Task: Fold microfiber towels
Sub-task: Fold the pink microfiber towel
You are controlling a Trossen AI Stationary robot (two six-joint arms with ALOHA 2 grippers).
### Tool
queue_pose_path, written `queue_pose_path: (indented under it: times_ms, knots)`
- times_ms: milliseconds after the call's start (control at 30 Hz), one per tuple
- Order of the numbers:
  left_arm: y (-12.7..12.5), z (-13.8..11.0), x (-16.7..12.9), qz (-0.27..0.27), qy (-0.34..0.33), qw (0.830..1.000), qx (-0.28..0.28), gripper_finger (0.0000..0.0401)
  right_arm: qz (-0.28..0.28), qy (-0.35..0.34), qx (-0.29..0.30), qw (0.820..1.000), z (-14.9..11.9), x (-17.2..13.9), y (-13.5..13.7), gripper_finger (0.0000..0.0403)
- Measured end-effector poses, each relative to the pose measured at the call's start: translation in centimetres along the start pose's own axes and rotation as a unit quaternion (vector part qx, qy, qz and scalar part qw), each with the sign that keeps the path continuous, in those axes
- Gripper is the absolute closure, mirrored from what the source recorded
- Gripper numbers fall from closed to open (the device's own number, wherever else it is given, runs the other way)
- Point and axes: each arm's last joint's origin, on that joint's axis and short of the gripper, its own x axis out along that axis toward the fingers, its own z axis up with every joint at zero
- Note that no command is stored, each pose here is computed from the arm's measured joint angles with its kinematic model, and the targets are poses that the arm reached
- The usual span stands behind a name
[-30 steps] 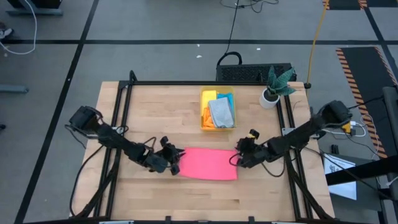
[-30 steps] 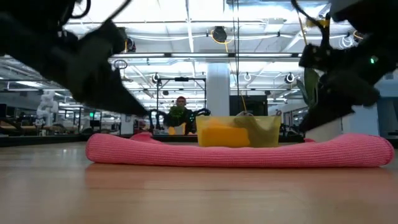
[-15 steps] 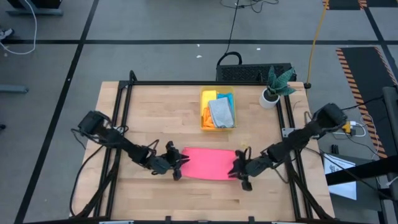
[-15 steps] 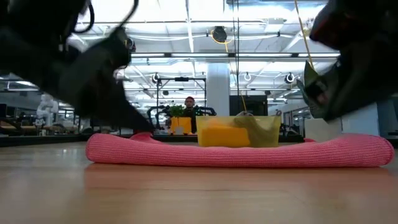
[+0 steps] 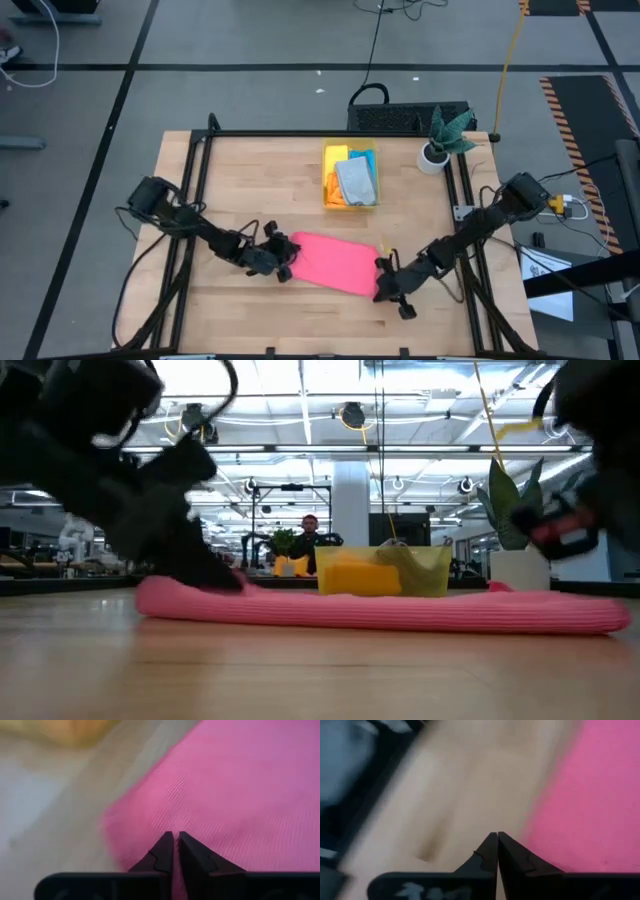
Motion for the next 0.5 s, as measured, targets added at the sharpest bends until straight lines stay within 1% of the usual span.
queue_pose_path:
  times_ms: [33, 100, 167, 267, 333, 433, 500]
  knots:
    - [0.0, 0.5, -0.4, -0.003, -0.006, 1.000, 0.012, 0.0374, 0.010, -0.017, -0.013, 1.000, 0.4, -0.3, 0.4, 0.0401]
    - [0.0, 2.0, -1.4, -0.007, -0.030, 0.999, 0.015, 0.0379, 0.024, -0.048, -0.035, 0.998, 1.2, -0.8, 0.9, 0.0402]
    - [0.1, 3.1, -2.3, -0.009, -0.048, 0.999, 0.015, 0.0385, 0.003, -0.068, -0.044, 0.997, 1.5, -1.0, 1.0, 0.0402]
    - [0.1, 4.0, -3.2, -0.029, -0.062, 0.998, 0.020, 0.0396, -0.073, -0.103, -0.036, 0.991, 2.0, -1.2, 0.2, 0.0403]
    - [-0.2, 4.2, -3.4, -0.050, -0.063, 0.996, 0.022, 0.0398, -0.130, -0.104, -0.016, 0.986, 2.0, -1.1, -0.9, 0.0403]
    - [-0.7, 3.3, -3.1, -0.067, -0.040, 0.997, 0.019, 0.0391, -0.207, -0.092, 0.017, 0.974, 1.8, -1.1, -2.8, 0.0403]
    - [-0.8, 2.3, -2.7, -0.061, -0.017, 0.998, 0.019, 0.0385, -0.228, -0.082, 0.036, 0.970, 1.7, -1.0, -4.0, 0.0403]
